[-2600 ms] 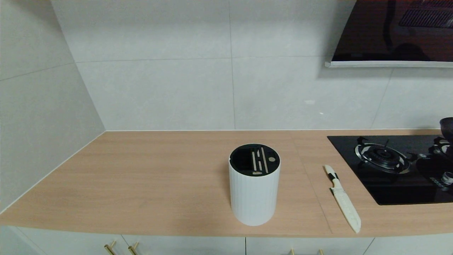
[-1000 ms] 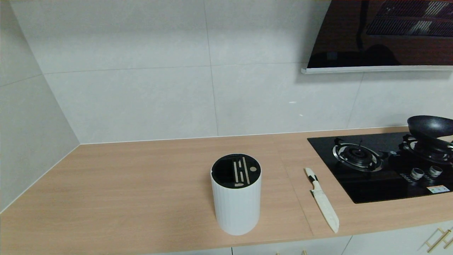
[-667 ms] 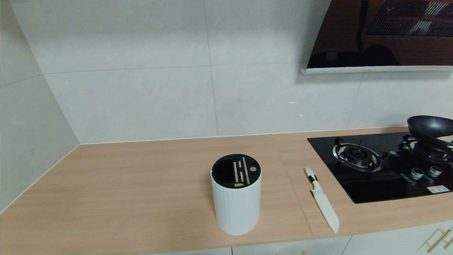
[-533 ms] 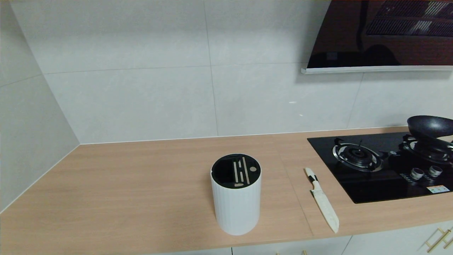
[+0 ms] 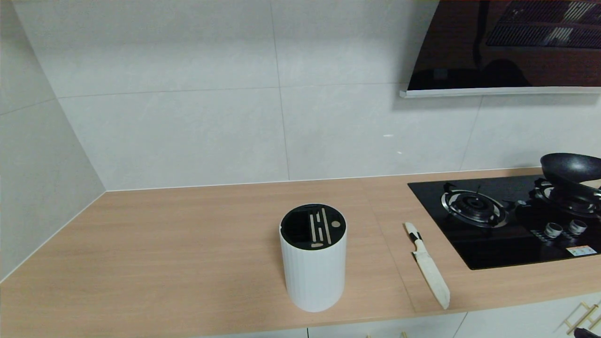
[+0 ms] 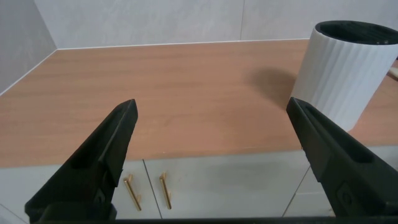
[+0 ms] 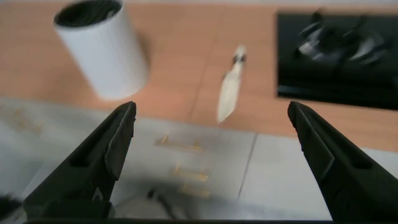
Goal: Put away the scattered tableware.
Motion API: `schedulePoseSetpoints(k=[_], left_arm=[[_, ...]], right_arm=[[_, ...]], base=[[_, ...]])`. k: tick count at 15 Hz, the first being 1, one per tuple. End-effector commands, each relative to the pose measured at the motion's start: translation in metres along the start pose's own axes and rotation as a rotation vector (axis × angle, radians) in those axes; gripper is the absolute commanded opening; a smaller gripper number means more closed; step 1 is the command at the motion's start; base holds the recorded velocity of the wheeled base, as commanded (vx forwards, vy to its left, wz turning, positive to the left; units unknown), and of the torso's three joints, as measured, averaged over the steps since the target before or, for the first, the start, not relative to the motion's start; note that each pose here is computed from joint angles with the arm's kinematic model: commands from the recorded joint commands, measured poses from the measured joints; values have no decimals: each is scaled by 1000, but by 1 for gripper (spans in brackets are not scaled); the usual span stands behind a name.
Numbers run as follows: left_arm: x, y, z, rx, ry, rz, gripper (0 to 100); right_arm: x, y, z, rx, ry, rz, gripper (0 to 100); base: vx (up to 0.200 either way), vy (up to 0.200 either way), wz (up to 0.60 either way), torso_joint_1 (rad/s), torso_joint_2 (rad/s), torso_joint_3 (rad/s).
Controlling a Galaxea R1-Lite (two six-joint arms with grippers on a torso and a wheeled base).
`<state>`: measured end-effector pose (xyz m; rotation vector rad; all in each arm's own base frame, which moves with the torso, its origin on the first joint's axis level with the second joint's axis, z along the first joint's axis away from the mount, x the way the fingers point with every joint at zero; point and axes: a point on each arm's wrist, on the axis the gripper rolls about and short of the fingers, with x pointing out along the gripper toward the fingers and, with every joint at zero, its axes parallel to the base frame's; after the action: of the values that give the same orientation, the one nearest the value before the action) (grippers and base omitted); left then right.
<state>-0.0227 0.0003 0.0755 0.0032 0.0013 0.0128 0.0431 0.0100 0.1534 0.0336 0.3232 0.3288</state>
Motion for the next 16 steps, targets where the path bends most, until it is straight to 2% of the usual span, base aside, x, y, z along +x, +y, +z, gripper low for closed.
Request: schedulePoseSetpoints(k=[1,4,8,16], left_arm=[[0,0,0,0,0,0,100],[0,0,0,0,0,3,100],[0,0,0,0,0,0,100],[0,0,0,0,0,0,100]], right_arm=[[43,-6,14,26,144,29,100],[91,-15,22,34,177,24,100],[151,-27,16,39,259,-35,100],[237,-30,-2,1,337,-100,100]], base=[[0,0,0,0,0,0],[0,0,0,0,0,0],[0,0,0,0,0,0],[0,0,0,0,0,0]])
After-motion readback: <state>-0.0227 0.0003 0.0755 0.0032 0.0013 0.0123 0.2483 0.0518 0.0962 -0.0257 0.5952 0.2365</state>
